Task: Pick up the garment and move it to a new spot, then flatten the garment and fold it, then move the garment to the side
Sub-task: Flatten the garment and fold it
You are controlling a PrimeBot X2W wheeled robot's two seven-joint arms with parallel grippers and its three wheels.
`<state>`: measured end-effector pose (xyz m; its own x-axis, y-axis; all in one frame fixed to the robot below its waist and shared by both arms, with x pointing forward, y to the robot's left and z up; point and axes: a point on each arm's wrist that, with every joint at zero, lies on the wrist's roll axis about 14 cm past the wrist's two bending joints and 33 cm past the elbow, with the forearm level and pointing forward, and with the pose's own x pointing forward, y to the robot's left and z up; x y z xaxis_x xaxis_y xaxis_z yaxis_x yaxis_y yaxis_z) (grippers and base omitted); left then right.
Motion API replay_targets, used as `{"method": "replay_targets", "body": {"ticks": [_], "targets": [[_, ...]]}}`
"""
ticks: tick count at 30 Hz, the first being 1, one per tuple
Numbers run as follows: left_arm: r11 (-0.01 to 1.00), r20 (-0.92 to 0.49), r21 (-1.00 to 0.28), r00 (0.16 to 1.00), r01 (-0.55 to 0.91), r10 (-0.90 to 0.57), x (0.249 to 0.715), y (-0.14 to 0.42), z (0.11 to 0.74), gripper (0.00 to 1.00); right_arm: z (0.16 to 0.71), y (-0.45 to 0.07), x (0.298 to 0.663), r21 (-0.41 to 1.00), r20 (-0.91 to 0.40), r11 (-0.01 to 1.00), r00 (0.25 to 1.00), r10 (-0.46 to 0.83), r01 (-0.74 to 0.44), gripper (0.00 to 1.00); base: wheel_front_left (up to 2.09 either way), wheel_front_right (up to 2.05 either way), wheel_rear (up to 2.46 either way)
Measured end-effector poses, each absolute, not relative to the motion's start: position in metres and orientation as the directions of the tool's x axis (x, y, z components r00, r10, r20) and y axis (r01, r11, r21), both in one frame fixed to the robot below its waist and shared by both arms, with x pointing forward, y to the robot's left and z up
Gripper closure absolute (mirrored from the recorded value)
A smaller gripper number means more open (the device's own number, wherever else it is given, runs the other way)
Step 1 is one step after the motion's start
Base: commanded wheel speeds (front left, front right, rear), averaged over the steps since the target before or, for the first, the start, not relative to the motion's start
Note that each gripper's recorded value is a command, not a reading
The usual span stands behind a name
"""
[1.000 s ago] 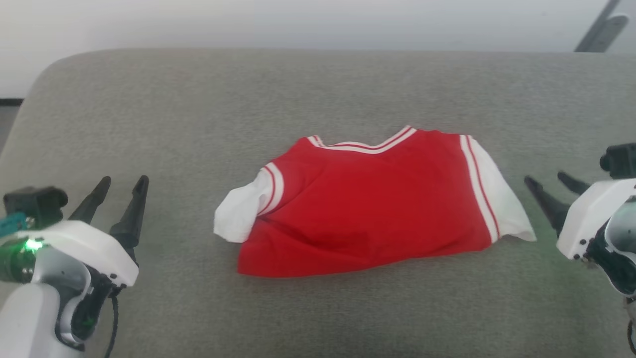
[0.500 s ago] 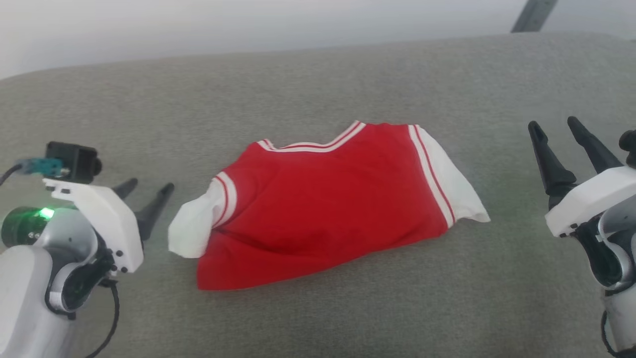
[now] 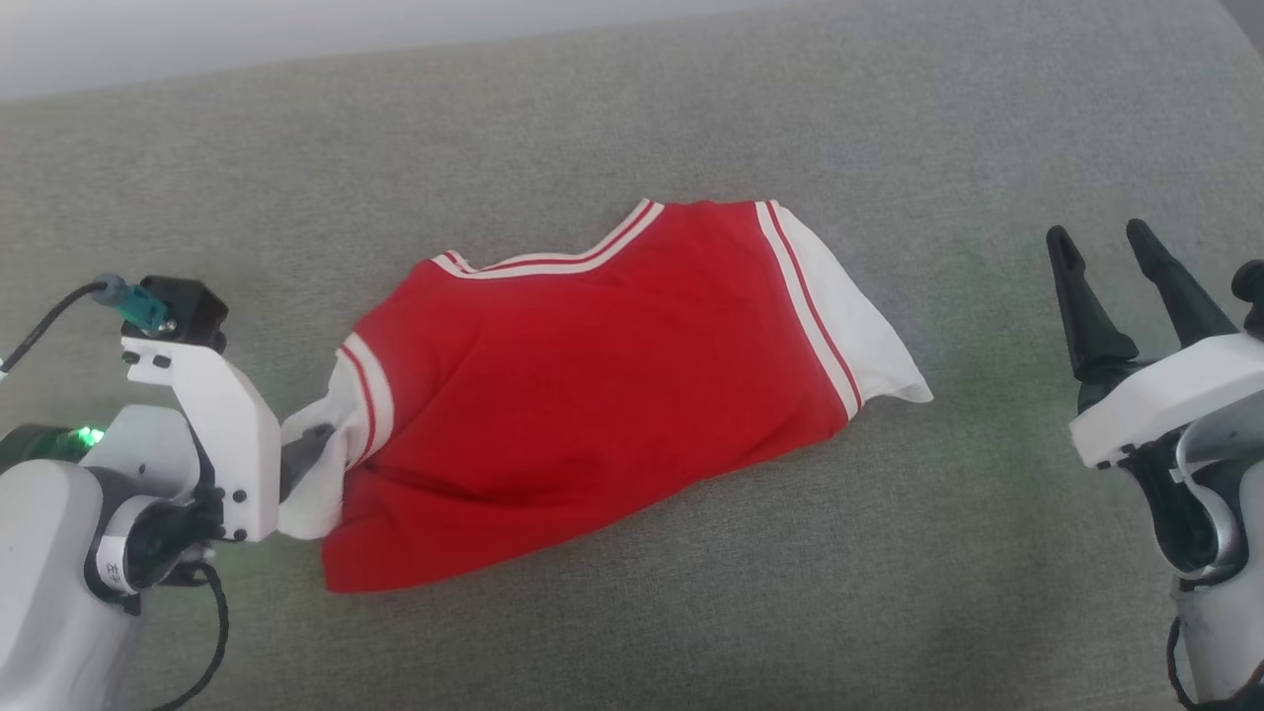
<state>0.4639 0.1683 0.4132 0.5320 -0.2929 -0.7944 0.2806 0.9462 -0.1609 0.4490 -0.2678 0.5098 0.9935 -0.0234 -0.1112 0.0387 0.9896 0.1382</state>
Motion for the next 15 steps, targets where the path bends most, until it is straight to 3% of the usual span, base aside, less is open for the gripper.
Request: {"method": "replay_targets", "body": {"ticks": [7, 8, 9, 15], "targets": [[0.955, -0.865, -0.133, 0.440, 0.264, -0.242, 0.461, 0.174, 0.383, 0.00, 0.495, -0.272, 0.448, 0.141, -0.150, 0.988, 0.988, -0.041, 0.063, 0.00, 0.00, 0.00, 0.00], [0.956, -0.872, -0.130, 0.429, 0.264, -0.237, 0.461, 0.174, 0.380, 0.23, 0.494, -0.273, 0.449, 0.141, -0.153, 0.988, 0.987, -0.043, 0.064, 0.00, 0.00, 0.00, 0.00], [0.954, -0.876, -0.130, 0.418, 0.271, -0.238, 0.461, 0.173, 0.379, 1.00, 0.493, -0.273, 0.449, 0.140, -0.155, 0.988, 0.987, -0.044, 0.066, 0.00, 0.00, 0.00, 0.00], [0.956, -0.873, -0.123, 0.429, 0.268, -0.232, 0.468, 0.183, 0.378, 1.00, 0.488, -0.276, 0.451, 0.129, -0.166, 0.989, 0.985, -0.052, 0.074, 0.00, 0.00, 0.00, 0.00]]}}
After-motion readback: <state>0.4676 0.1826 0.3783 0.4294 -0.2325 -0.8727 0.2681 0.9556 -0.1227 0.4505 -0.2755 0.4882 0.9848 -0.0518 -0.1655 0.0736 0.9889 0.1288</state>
